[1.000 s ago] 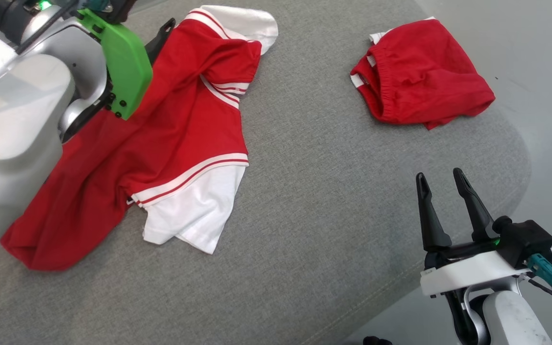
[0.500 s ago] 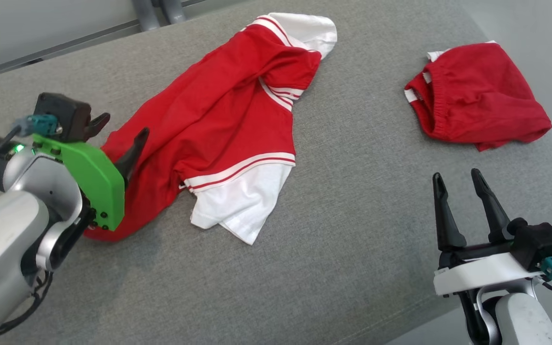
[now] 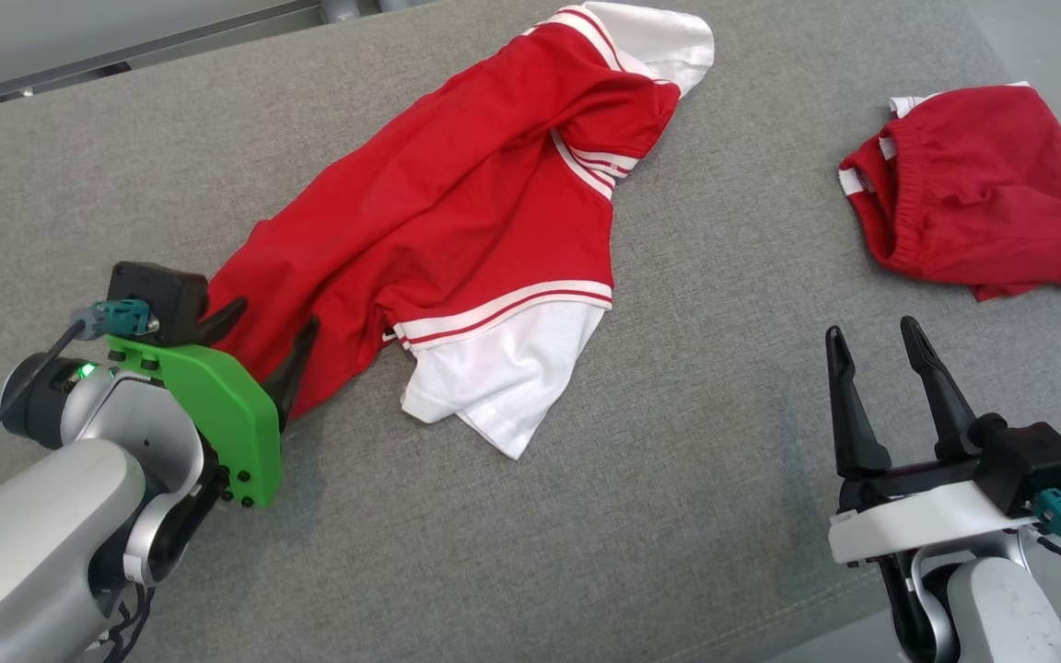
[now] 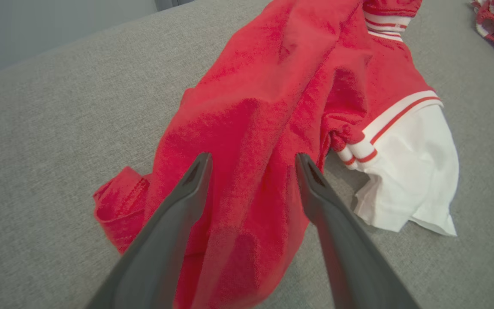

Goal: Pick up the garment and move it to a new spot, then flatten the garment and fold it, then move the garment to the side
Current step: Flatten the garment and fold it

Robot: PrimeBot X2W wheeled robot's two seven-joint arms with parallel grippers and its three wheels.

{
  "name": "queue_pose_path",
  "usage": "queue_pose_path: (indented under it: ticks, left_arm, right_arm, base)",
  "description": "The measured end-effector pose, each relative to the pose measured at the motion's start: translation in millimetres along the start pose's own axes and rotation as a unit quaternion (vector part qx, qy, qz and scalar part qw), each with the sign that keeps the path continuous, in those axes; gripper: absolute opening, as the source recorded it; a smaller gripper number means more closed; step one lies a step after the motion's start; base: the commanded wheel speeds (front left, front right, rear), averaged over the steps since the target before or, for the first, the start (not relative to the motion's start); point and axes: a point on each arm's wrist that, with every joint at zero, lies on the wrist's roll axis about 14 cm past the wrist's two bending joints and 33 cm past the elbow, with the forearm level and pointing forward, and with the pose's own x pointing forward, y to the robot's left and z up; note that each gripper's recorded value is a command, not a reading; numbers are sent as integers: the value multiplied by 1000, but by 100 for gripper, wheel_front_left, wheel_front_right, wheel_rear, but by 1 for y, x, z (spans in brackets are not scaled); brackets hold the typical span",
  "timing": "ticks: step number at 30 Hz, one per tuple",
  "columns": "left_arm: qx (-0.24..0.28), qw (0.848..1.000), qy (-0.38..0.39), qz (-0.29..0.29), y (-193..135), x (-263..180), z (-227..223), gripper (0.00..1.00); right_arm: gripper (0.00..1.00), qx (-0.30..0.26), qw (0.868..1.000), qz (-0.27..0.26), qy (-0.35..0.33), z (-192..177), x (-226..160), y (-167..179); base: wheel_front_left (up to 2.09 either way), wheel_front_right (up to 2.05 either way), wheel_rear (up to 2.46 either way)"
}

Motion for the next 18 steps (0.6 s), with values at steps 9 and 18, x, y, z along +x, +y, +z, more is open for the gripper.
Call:
queue_pose_path:
  ticks: [9, 18]
  left_arm:
    - [33, 998, 42, 34, 22, 15, -20, 0]
    - [44, 998, -17, -46, -25, -18, 45, 0]
  right_arm:
    - [100, 1, 1000, -13, -2, 3, -4, -8]
    - [100, 12, 999, -36, 1, 2, -22, -21]
  base:
    - [0, 0, 0]
    - [0, 0, 0]
